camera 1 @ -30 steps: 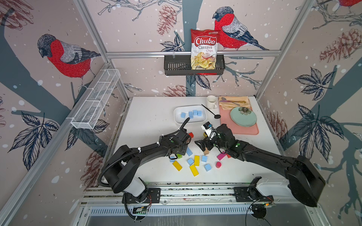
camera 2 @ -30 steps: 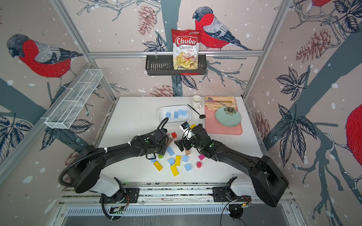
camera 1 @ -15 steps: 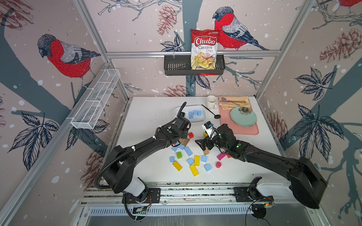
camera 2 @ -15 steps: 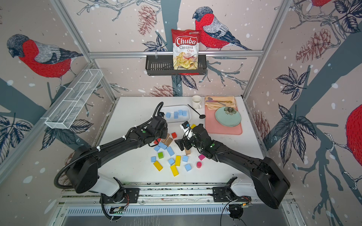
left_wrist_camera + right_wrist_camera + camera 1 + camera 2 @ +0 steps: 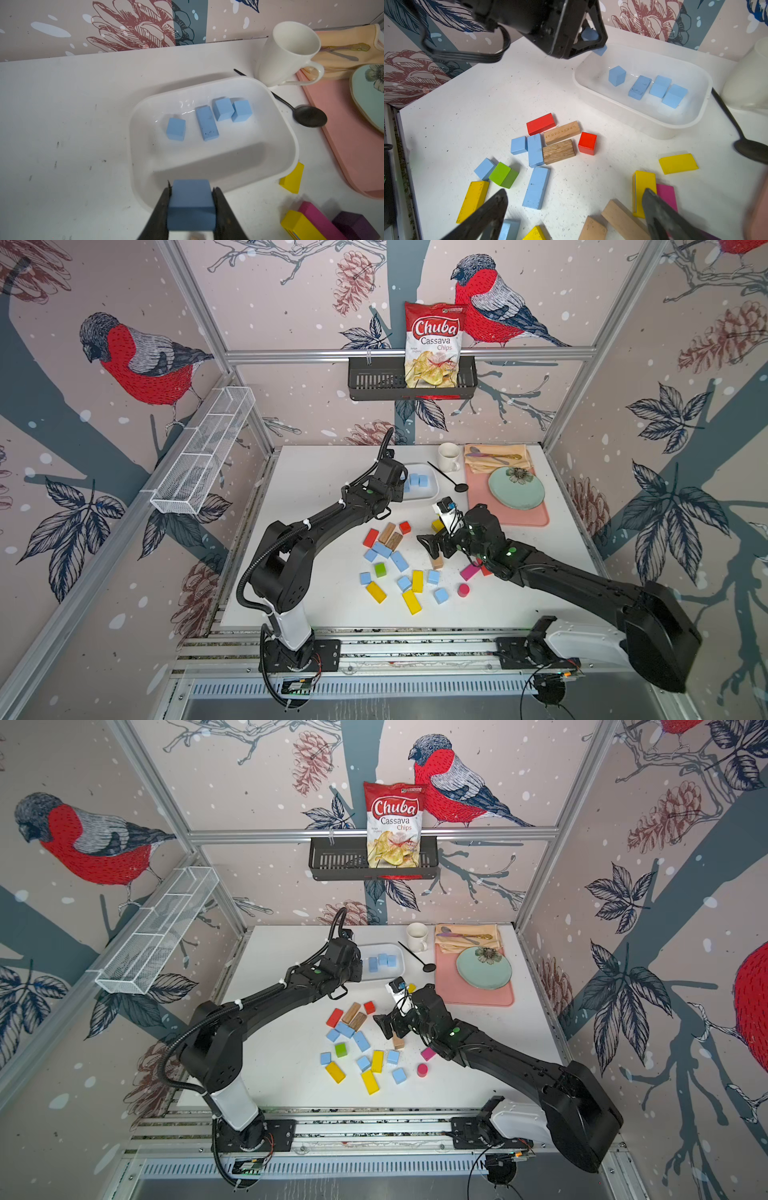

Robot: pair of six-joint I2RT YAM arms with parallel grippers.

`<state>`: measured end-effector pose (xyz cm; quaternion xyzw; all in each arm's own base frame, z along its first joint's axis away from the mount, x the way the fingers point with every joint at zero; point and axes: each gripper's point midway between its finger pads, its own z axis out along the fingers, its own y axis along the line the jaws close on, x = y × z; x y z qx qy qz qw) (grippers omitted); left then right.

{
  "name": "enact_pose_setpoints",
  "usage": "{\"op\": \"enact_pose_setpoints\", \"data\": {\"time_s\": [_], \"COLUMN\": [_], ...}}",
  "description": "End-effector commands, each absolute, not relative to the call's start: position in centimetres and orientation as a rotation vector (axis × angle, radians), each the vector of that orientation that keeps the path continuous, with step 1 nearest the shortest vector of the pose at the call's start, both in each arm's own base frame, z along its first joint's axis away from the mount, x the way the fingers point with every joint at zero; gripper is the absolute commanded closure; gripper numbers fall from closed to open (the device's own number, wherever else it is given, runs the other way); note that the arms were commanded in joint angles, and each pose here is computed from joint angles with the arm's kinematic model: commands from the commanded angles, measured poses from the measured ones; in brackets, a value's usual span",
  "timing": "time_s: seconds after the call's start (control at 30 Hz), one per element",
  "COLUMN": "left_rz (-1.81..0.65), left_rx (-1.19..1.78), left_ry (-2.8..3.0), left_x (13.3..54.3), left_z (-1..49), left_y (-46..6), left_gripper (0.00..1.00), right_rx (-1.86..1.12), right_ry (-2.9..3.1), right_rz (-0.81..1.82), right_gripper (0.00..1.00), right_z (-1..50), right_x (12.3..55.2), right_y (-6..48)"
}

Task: Pick out the blue building blocks
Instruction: Place the building block in the storage box.

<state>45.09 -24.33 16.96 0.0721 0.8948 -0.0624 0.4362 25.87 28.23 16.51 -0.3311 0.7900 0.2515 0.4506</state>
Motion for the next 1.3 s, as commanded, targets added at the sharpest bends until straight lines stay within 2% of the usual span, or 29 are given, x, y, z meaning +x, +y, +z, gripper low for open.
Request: {"op": "enact_pose_setpoints", "data": {"time_s": [0.0, 0.37, 0.83, 1.03, 1.27], "left_rz": [-0.168, -0.108, -0.059, -0.055, -0.062], "left_rx": [0.146, 0.043, -0.030, -0.036, -0.038], "left_ry": [2.185, 2.226, 2.286, 2.297, 2.298], "left_x": [47.2, 52.8, 55.2, 55.6, 55.8], "left_z": [17.7, 14.0, 9.5, 8.8, 8.8], "left_y": [-24.4, -22.2, -21.1, -21.1, -21.2], "left_gripper": [0.83, 0.83, 0.77, 0.69, 0.51], "right_rx": [-0.789, -0.756, -0.762, -0.762, -0.771], "right_ry": [1.937, 1.933, 1.951, 1.954, 1.963], "right_rz": [0.600, 0.589, 0.584, 0.582, 0.576], "right_gripper": [0.00, 0.00, 0.00, 0.00, 0.00], "right_z": [17.0, 17.3, 16.6, 16.5, 16.1], "right_x": [26.2, 26.1, 26.2, 26.3, 26.3], "right_y": [27.9, 27.2, 27.3, 27.4, 27.4]}}
